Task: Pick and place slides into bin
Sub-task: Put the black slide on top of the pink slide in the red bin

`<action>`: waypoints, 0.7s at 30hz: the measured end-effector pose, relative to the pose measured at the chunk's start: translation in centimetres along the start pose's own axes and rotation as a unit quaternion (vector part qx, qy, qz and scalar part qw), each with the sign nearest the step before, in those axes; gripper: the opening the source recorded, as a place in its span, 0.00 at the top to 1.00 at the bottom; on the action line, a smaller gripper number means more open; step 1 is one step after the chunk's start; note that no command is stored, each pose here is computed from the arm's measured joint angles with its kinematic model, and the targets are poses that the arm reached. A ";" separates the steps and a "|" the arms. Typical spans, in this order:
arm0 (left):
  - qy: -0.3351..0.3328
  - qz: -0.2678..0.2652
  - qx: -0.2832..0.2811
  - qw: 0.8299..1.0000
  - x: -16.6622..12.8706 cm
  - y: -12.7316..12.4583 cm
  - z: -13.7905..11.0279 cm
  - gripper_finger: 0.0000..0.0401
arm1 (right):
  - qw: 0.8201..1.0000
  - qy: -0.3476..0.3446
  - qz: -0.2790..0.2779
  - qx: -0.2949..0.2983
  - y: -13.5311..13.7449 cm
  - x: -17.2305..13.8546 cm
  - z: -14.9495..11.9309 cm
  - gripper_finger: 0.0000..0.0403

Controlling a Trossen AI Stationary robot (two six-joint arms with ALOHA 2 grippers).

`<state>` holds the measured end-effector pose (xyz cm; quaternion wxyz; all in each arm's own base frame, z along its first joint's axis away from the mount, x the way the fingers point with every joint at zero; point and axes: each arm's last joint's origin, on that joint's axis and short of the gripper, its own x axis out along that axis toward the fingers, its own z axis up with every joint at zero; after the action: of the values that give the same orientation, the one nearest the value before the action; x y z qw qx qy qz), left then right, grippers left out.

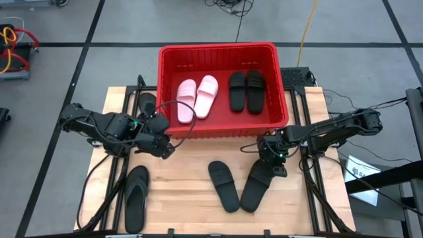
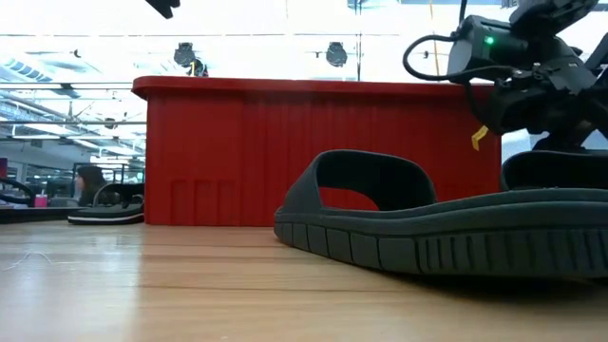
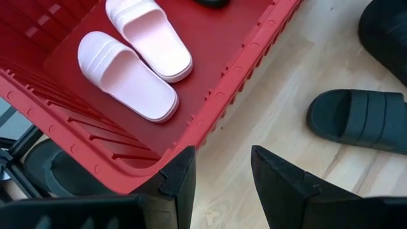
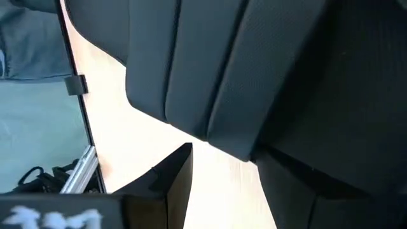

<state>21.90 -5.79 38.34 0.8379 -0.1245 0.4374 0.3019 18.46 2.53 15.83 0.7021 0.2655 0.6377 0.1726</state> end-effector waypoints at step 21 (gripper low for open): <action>0.007 -0.005 -0.001 1.000 0.0 0.0 0.0 0.63 | 0.996 -0.068 0.055 -0.014 -0.6 1.3 0.6 0.83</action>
<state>21.92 -5.77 38.31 0.8360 -0.1299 0.4426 0.2972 19.14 2.73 14.48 0.7369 0.3012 0.5706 0.2016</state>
